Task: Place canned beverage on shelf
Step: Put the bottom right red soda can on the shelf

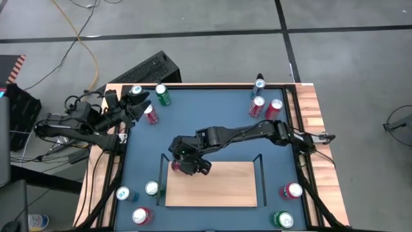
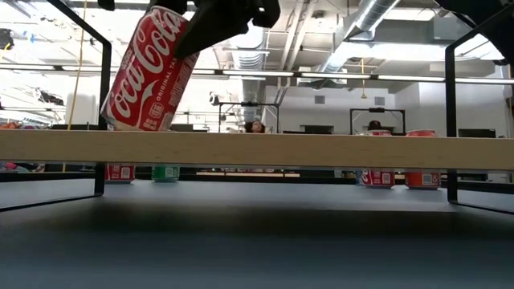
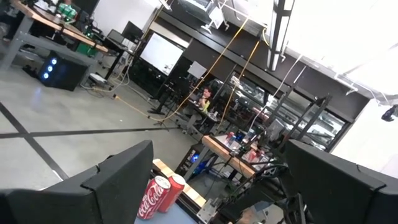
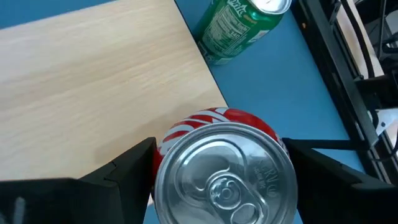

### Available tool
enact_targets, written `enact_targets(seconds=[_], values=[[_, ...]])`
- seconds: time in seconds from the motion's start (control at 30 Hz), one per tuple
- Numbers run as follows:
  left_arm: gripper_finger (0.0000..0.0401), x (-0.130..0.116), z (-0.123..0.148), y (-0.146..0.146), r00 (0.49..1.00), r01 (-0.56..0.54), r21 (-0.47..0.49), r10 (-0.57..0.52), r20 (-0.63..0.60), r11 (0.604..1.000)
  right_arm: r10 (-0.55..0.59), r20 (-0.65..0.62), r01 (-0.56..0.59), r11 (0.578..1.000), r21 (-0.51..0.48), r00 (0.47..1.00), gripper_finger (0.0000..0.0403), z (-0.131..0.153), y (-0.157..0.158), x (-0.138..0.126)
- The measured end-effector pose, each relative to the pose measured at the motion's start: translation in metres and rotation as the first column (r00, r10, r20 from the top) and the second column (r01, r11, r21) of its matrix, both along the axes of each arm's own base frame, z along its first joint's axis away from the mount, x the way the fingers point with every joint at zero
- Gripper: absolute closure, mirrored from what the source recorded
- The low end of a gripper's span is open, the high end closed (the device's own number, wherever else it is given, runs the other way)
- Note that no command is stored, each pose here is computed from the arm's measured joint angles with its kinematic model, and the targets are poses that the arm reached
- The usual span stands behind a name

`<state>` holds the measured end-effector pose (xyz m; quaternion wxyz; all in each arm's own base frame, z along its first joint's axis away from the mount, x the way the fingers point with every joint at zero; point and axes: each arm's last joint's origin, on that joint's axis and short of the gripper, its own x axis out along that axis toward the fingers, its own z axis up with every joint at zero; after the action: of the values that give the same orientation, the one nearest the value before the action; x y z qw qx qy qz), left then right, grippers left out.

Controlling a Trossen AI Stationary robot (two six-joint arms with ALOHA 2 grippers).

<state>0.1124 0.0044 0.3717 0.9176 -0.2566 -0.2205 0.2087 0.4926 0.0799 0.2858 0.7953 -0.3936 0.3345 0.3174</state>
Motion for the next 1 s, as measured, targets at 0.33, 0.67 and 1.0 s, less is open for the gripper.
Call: enact_targets(seconds=[0.33,0.67,1.0], values=[[0.0049,0.000,0.000,0.000,1.000,0.002,0.039,-0.001,-0.020,0.999,-0.024,-0.015,0.024,0.999,0.021,1.000,0.0085,0.000,0.001,-0.001],[0.0049,0.000,0.000,0.000,1.000,0.002,0.040,-0.001,-0.020,0.999,0.018,-0.029,-0.016,0.997,0.074,0.999,0.0085,-0.001,0.011,-0.002],[0.0049,0.000,0.000,0.000,1.000,0.002,0.040,-0.001,-0.021,0.999,0.019,-0.064,-0.011,0.993,0.117,0.998,0.0085,-0.018,0.008,0.006]])
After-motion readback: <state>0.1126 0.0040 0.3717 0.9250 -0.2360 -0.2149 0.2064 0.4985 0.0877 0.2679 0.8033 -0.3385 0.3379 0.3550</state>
